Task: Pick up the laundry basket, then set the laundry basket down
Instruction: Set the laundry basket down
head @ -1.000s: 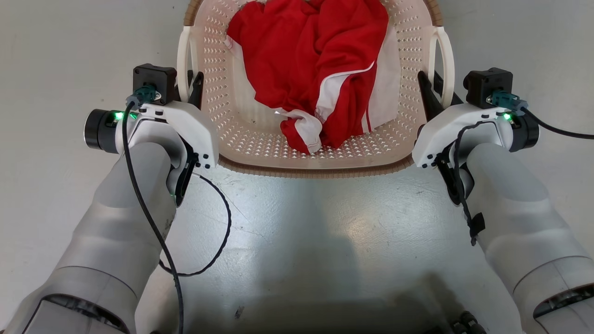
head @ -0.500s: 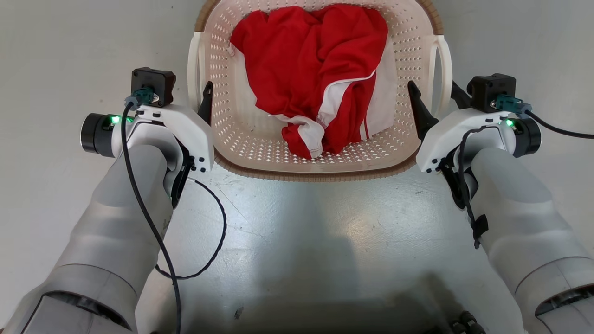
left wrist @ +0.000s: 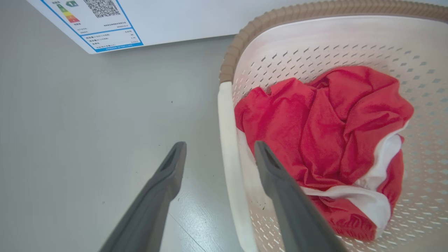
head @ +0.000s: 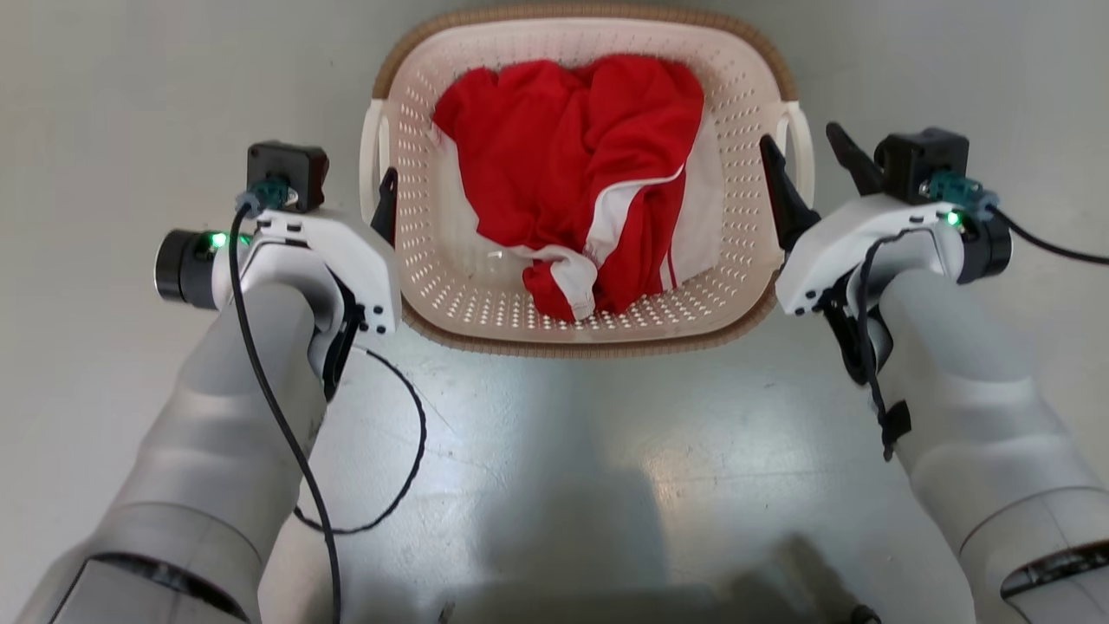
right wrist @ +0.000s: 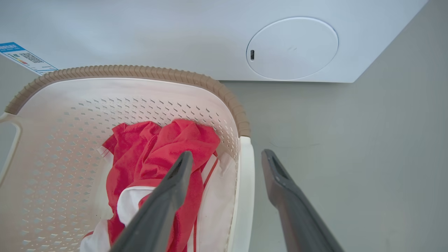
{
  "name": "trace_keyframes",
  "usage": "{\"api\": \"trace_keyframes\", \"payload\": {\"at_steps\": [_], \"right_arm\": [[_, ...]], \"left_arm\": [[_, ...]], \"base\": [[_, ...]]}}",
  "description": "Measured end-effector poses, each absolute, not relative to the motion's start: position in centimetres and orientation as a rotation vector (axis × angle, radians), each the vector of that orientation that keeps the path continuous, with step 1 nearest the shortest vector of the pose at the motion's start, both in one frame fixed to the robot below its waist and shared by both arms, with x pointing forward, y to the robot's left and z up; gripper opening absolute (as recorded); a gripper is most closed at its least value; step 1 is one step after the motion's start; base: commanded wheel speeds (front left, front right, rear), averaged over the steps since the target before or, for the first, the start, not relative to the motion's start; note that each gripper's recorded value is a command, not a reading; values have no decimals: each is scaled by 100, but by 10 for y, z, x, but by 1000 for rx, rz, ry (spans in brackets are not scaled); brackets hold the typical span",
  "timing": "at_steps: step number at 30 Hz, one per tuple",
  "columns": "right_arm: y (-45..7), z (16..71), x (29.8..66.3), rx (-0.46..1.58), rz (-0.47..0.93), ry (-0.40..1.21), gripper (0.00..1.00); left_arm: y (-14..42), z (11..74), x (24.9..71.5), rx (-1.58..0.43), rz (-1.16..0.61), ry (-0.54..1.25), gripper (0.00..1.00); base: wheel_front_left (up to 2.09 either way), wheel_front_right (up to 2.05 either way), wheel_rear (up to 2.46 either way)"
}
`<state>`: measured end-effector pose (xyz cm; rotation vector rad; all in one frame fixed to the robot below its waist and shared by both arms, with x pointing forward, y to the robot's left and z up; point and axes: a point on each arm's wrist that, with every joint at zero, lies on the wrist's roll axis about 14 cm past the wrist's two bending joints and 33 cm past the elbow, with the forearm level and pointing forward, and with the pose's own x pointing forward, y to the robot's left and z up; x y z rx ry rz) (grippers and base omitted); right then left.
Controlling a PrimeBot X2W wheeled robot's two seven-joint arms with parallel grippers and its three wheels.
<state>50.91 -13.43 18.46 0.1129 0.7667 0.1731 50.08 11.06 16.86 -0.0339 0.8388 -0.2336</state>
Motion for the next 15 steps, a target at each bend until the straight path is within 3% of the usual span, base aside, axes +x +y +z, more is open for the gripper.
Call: {"api": "trace_keyframes", "payload": {"at_steps": [15], "right_arm": [[-147,258,503,97,136,625,100]], "left_arm": [[117,248,496,-120,-168,672,100]], "base": [[0,0,0]]}}
